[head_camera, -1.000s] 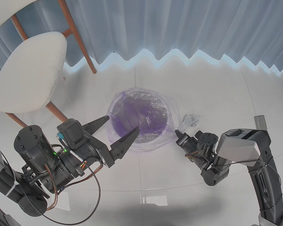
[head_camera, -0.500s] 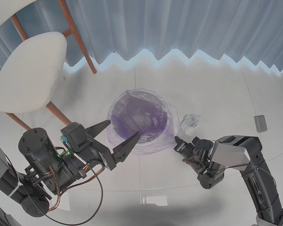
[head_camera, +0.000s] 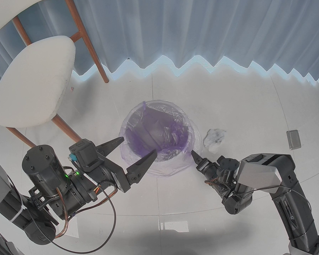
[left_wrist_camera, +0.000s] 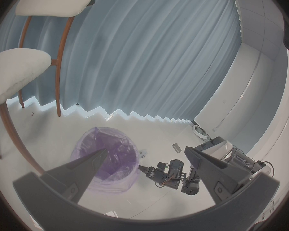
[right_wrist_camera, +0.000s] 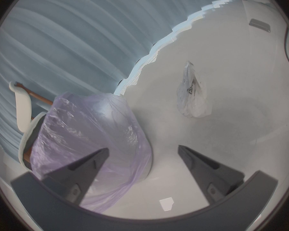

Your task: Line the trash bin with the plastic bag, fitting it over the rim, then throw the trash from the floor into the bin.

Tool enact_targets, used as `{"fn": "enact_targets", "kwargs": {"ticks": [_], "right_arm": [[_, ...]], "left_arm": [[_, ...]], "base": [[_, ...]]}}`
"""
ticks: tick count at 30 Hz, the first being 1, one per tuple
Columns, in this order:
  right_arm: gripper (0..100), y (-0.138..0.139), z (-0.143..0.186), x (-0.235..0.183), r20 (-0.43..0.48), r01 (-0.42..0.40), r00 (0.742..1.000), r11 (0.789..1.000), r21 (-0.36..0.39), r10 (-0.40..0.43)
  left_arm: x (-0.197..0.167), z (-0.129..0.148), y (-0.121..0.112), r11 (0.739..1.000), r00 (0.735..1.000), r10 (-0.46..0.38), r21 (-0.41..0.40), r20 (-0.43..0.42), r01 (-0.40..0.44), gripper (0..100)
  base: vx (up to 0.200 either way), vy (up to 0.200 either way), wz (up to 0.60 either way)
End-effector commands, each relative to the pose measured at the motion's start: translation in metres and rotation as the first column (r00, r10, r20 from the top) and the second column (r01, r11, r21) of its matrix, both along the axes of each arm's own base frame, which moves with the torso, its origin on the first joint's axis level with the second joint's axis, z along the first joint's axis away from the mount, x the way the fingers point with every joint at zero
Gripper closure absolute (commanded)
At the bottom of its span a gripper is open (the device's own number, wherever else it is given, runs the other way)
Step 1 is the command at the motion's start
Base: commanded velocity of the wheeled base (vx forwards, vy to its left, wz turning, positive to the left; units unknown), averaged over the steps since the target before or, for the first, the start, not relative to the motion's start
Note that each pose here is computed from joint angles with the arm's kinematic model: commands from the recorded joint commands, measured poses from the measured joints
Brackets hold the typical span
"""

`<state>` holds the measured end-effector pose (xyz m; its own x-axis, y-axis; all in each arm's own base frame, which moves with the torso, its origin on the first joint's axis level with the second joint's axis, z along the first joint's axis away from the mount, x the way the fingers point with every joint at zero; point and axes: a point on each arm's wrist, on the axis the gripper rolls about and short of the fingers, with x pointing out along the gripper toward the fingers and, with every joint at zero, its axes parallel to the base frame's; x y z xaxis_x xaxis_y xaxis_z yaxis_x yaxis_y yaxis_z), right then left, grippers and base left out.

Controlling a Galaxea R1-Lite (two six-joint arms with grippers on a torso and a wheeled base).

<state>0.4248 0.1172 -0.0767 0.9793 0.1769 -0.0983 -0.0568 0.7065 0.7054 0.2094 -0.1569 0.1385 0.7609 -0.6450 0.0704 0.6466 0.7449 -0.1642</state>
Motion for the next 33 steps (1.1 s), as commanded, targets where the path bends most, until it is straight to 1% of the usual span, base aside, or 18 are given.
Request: {"fn": "enact_targets", "kwargs": {"ticks": [1, 3, 4, 5, 7, 9, 11, 12, 15, 16, 17, 18, 20, 22, 23, 24, 27, 33], "right_arm": [[0, 0.0, 0.029, -0.009, 0.018, -0.003, 1.0, 0.997, 0.074, 0.002], [0, -0.002, 0.046, -0.019, 0.009, -0.019, 1.0, 0.993, 0.114, 0.018], [0, -0.002, 0.046, -0.019, 0.009, -0.019, 1.0, 0.993, 0.114, 0.018], [0, -0.005, 0.054, -0.029, -0.011, -0.045, 0.999, 0.991, 0.125, 0.046], [0, -0.008, 0.058, -0.044, -0.055, -0.094, 0.993, 0.987, 0.128, 0.102], [0, -0.011, 0.059, -0.058, -0.097, -0.147, 0.982, 0.98, 0.131, 0.16], [0, -0.012, 0.061, -0.067, -0.12, -0.187, 0.972, 0.973, 0.133, 0.203], [0, -0.013, 0.062, -0.069, -0.126, -0.198, 0.968, 0.971, 0.135, 0.215], [0, -0.013, 0.061, -0.069, -0.127, -0.196, 0.969, 0.972, 0.132, 0.212], [0, -0.013, 0.061, -0.069, -0.127, -0.196, 0.969, 0.972, 0.132, 0.212], [0, -0.015, 0.059, -0.068, -0.13, -0.192, 0.969, 0.972, 0.132, 0.209], [0, -0.015, 0.059, -0.068, -0.131, -0.192, 0.969, 0.972, 0.133, 0.209], [0, -0.014, 0.056, -0.067, -0.133, -0.19, 0.969, 0.973, 0.131, 0.208], [0, -0.015, 0.055, -0.066, -0.136, -0.19, 0.969, 0.973, 0.131, 0.208], [0, -0.015, 0.054, -0.065, -0.135, -0.189, 0.969, 0.973, 0.131, 0.206], [0, -0.015, 0.054, -0.065, -0.133, -0.189, 0.969, 0.973, 0.131, 0.206], [0, -0.015, 0.053, -0.063, -0.132, -0.187, 0.97, 0.973, 0.133, 0.205], [0, -0.015, 0.053, -0.063, -0.13, -0.187, 0.97, 0.973, 0.133, 0.205]], "left_arm": [[0.009, -0.017, 0.001, 0.999, 0.998, 0.029, 0.034, -0.057, -0.027, 0], [0.016, -0.027, 0.001, 0.997, 0.994, 0.067, 0.055, -0.086, -0.062, 0], [0.016, -0.027, 0.001, 0.997, 0.994, 0.067, 0.055, -0.086, -0.062, 0], [0.019, -0.035, 0.0, 0.994, 0.99, 0.091, 0.068, -0.11, -0.084, 0], [0.025, -0.049, 0.003, 0.99, 0.978, 0.128, 0.087, -0.162, -0.115, 0], [0.031, -0.063, 0.005, 0.986, 0.966, 0.149, 0.106, -0.213, -0.129, 0], [0.036, -0.078, 0.003, 0.984, 0.951, 0.162, 0.12, -0.263, -0.134, 0], [0.039, -0.088, 0.003, 0.982, 0.941, 0.169, 0.126, -0.294, -0.137, 0], [0.044, -0.112, 0.001, 0.98, 0.903, 0.191, 0.134, -0.385, -0.149, 0], [0.044, -0.112, 0.001, 0.98, 0.903, 0.191, 0.134, -0.385, -0.149, 0], [0.046, -0.124, 0.002, 0.978, 0.88, 0.202, 0.138, -0.429, -0.157, 0], [0.046, -0.128, 0.002, 0.978, 0.872, 0.204, 0.135, -0.445, -0.16, 0], [0.05, -0.139, 0.003, 0.978, 0.839, 0.209, 0.108, -0.502, -0.178, 0], [0.056, -0.146, 0.0, 0.978, 0.829, 0.207, 0.09, -0.52, -0.188, 0], [0.062, -0.155, -0.003, 0.977, 0.817, 0.211, 0.083, -0.536, -0.197, 0], [0.062, -0.157, -0.003, 0.977, 0.815, 0.211, 0.083, -0.54, -0.198, 0], [0.071, -0.174, -0.001, 0.971, 0.795, 0.235, 0.098, -0.56, -0.217, 0], [0.09, -0.178, 0.007, 0.962, 0.796, 0.261, 0.077, -0.546, -0.262, 0]], "base": [[0.0, 0.0, 0.0], [0.0, 0.0, 0.0], [0.0, 0.0, 0.0], [0.0, 0.0, 0.0], [0.0, 0.0, 0.0], [0.0, 0.0, 0.0], [0.0, 0.0, 0.0], [0.0, 0.0, 0.0], [0.0, 0.0, 0.0], [0.0, 0.0, 0.0], [0.0, 0.0, 0.0], [0.0, 0.0, 0.0], [0.0, 0.0, 0.0], [0.0, 0.0, 0.0], [0.0, 0.0, 0.0], [0.0, 0.0, 0.0], [0.0, 0.0, 0.0], [0.0, 0.0, 0.0]]}}
